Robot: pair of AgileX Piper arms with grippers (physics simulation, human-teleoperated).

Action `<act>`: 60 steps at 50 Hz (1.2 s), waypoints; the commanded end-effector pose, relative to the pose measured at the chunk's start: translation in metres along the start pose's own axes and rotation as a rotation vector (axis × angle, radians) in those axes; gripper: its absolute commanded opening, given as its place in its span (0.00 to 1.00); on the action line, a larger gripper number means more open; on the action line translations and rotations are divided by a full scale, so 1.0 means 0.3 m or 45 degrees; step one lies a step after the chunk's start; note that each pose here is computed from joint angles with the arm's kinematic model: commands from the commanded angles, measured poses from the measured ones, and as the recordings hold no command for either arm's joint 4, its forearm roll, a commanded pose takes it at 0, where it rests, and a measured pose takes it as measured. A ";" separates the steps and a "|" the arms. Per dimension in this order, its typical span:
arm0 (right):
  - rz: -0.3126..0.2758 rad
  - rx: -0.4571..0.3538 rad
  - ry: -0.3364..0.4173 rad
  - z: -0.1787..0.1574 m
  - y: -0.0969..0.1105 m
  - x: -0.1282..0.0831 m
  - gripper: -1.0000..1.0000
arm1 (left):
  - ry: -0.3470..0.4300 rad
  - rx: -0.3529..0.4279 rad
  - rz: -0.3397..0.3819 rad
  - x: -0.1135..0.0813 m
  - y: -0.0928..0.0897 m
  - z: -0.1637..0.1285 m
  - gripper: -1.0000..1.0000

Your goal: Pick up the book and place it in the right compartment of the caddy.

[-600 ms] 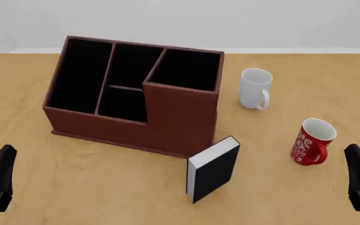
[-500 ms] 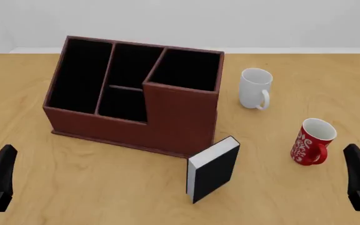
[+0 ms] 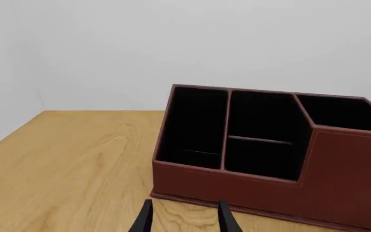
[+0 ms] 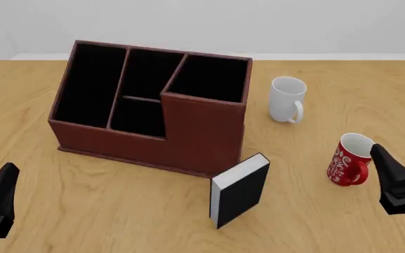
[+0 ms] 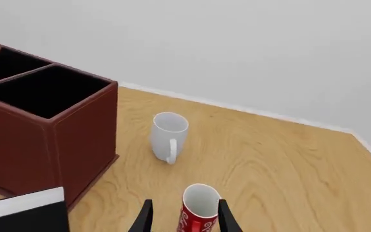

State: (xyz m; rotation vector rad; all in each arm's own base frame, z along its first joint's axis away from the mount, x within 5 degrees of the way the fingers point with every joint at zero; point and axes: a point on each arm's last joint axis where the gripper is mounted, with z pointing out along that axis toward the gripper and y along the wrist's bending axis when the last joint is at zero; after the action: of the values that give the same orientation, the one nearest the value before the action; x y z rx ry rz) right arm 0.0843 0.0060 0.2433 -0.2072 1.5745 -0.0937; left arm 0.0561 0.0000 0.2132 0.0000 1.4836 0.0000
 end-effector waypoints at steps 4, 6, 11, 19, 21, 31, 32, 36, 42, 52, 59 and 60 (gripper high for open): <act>-0.269 -0.135 0.100 0.098 0.015 -0.083 1.00 | 0.000 0.000 0.000 0.000 0.000 0.000 1.00; -0.297 -0.159 0.110 0.114 0.018 -0.104 1.00 | 0.000 0.000 0.000 0.000 0.000 0.000 1.00; -0.355 -0.182 0.111 0.139 0.019 -0.144 1.00 | 0.000 0.000 0.000 0.000 0.000 0.000 1.00; -0.511 -0.310 0.124 0.187 0.054 -0.195 1.00 | 0.000 0.000 0.000 0.000 0.000 0.000 1.00; -0.546 -0.342 0.131 0.199 0.063 -0.210 1.00 | 0.000 0.000 0.000 0.000 0.000 0.000 1.00; -0.745 -0.527 0.174 0.256 0.123 -0.277 1.00 | 0.000 0.000 0.000 0.000 0.000 0.000 1.00; -0.739 -0.542 0.182 0.263 0.127 -0.291 1.00 | 0.000 0.000 0.000 0.000 0.000 0.000 1.00; -0.804 -0.608 0.199 0.281 0.153 -0.304 1.00 | 0.000 0.000 0.000 0.000 0.000 0.000 1.00; -0.892 -0.681 0.201 0.297 0.179 -0.336 1.00 | 0.000 0.000 0.000 0.000 0.000 0.000 1.00; -1.018 -0.756 0.226 0.343 0.200 -0.407 1.00 | 0.000 0.000 0.000 0.000 0.000 0.000 1.00; -1.106 -0.849 0.278 0.364 0.233 -0.402 1.00 | 0.000 0.000 0.000 0.000 0.000 0.000 1.00; -1.106 -0.872 0.289 0.366 0.242 -0.412 1.00 | 0.000 0.000 0.000 0.000 0.000 0.000 1.00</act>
State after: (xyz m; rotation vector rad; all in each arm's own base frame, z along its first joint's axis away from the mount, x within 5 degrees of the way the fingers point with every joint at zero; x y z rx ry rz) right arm 0.1802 0.0933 0.3430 -1.3001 1.5961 -0.2560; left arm 0.0561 0.0000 0.2132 0.0000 1.4836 0.0000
